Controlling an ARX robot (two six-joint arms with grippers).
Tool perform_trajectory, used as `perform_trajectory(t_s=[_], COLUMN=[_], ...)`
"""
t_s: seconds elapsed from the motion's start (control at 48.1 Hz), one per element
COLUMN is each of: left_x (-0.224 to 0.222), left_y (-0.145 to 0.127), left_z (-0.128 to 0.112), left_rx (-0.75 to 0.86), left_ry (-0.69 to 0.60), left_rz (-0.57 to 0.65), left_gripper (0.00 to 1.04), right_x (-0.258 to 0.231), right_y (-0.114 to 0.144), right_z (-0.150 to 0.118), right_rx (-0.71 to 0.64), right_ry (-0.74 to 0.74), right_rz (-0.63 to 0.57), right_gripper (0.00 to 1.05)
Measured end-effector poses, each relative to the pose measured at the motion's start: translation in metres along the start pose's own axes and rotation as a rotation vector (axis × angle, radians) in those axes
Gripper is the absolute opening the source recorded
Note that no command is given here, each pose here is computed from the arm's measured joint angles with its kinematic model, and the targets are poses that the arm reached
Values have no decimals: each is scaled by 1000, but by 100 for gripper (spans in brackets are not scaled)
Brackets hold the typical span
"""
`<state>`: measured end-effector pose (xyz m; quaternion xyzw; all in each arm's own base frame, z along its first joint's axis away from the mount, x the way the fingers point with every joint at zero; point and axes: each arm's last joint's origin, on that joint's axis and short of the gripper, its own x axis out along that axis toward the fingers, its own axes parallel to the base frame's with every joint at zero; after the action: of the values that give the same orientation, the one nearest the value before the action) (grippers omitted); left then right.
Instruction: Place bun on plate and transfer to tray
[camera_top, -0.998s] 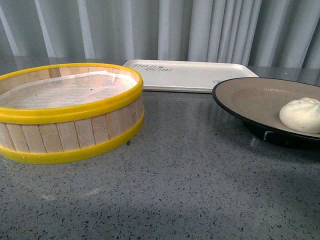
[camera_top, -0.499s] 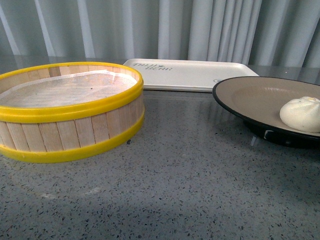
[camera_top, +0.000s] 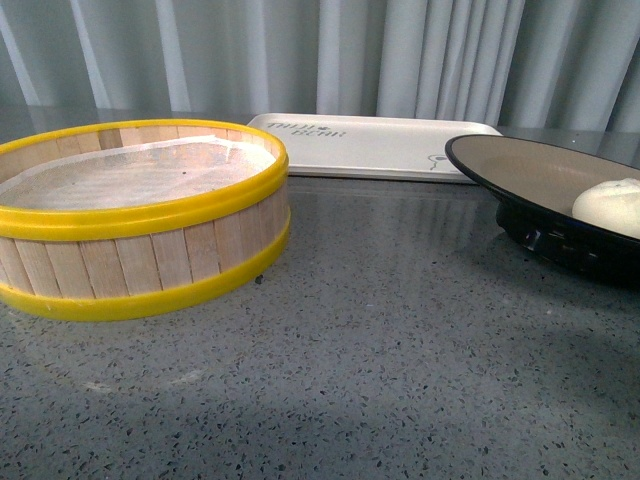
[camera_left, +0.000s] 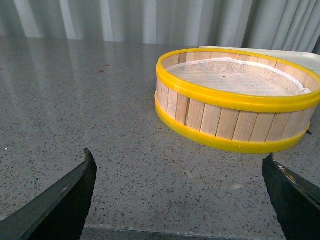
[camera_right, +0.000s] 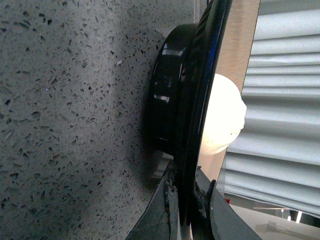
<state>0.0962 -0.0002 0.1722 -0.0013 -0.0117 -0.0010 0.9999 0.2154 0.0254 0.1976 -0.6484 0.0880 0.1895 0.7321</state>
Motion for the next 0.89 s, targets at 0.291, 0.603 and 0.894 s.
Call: perform_trajectory(t_s=[0.291, 0.603, 0.894], left_x=[0, 0, 0], left_y=[0, 0, 0], left_z=[0, 0, 0], left_rx=[0, 0, 0], left_ry=[0, 0, 0], left_rz=[0, 0, 0], left_gripper=[98, 98, 98], right_x=[-3, -4, -2], right_y=[-1, -4, -30], right_z=[-3, -11, -18], right_rx=[-50, -196, -295], right_ry=[-18, -21, -2], right_rz=[-40, -74, -188], right_gripper=[3, 3, 3])
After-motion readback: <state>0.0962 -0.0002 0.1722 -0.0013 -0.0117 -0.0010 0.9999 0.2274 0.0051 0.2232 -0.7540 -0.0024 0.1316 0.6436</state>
